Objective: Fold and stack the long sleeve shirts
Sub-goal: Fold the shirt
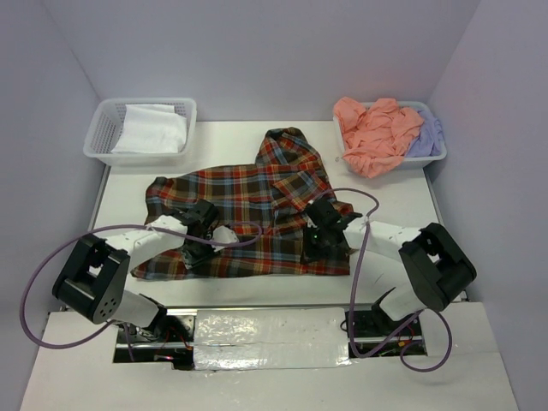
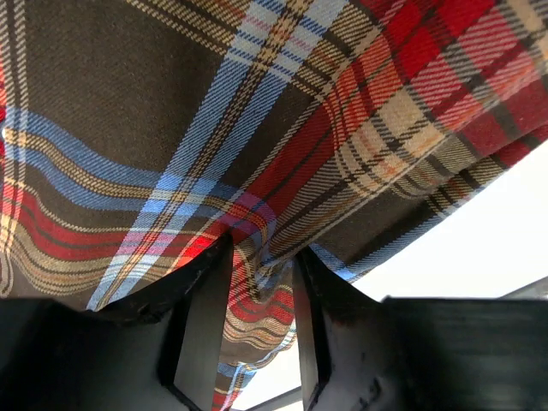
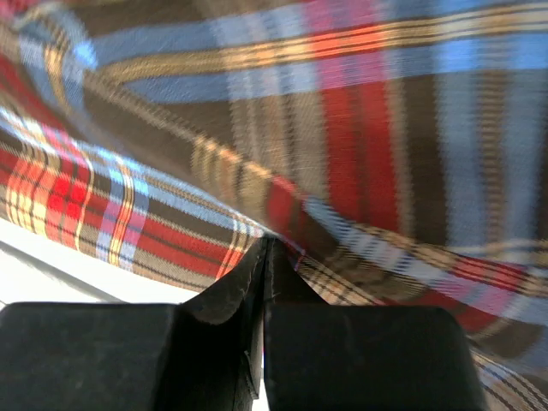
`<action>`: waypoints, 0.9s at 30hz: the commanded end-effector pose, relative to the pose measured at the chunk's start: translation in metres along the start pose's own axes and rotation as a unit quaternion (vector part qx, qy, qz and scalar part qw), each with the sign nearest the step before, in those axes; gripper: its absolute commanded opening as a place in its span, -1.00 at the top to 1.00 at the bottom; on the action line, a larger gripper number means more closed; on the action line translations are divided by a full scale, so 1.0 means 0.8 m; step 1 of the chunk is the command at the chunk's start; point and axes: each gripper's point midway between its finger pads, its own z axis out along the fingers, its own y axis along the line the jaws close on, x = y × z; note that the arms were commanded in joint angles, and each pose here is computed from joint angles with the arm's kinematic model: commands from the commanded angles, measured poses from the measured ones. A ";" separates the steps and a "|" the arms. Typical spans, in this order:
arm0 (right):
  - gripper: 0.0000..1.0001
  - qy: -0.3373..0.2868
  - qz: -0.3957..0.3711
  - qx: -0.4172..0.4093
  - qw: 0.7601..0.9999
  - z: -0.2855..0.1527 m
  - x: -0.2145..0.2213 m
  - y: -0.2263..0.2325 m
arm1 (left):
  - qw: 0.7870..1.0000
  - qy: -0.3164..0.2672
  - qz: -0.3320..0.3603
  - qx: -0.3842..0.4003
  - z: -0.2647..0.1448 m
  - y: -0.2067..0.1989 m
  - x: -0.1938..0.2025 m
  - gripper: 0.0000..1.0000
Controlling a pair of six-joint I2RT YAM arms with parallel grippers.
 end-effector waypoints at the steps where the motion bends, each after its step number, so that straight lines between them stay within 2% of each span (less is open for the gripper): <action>1: 1.00 -0.007 0.051 0.074 0.996 0.008 0.001 -0.047 | 0.999 0.021 -0.009 -0.041 0.022 0.015 0.012 0.06; 5: 1.00 -0.018 0.023 0.056 0.998 -0.005 -0.018 -0.040 | 0.999 0.014 -0.006 -0.030 0.022 0.009 0.011 -0.03; 7: 0.76 -0.042 -0.004 0.044 0.998 -0.024 -0.040 -0.026 | 0.999 -0.010 -0.009 -0.040 0.008 0.017 -0.004 -0.11; 8: 0.45 -0.076 -0.030 0.030 0.996 -0.052 -0.067 -0.009 | 0.999 -0.023 -0.013 -0.041 0.000 0.020 -0.013 -0.22; 10: 0.11 -0.119 -0.055 0.014 0.991 -0.087 -0.099 0.009 | 0.997 -0.057 -0.015 -0.054 -0.026 0.033 -0.038 -0.32; 11: -0.02 -0.156 -0.075 -0.001 0.985 -0.122 -0.127 0.026 | 0.996 -0.074 -0.013 -0.051 -0.035 0.035 -0.049 -0.39; 12: -0.19 -0.176 -0.068 0.001 0.982 -0.141 -0.147 0.019 | 0.995 -0.087 -0.011 -0.051 -0.046 0.038 -0.058 -0.41; 14: -0.28 -0.209 -0.077 -0.001 0.975 -0.180 -0.187 0.023 | 0.992 -0.113 0.005 -0.053 -0.073 0.048 -0.081 -0.48; 15: -0.30 -0.221 -0.063 0.011 0.973 -0.193 -0.207 0.008 | 0.992 -0.116 0.012 -0.052 -0.078 0.052 -0.088 -0.49; 17: -0.33 -0.219 -0.066 0.028 0.973 -0.200 -0.241 -0.002 | 0.989 -0.130 0.024 -0.067 -0.101 0.069 -0.108 -0.52; 18: -0.34 -0.213 -0.066 0.038 0.974 -0.196 -0.251 -0.009 | 0.990 -0.120 0.025 -0.072 -0.100 0.077 -0.112 -0.52; 22: -0.34 -0.157 -0.056 0.081 0.983 -0.143 -0.285 -0.042 | 0.984 -0.144 0.037 -0.097 -0.131 0.111 -0.155 -0.53; 27: -0.40 -0.155 -0.067 0.106 0.980 -0.122 -0.324 -0.054 | 0.989 -0.100 0.075 -0.073 -0.124 0.106 -0.140 -0.55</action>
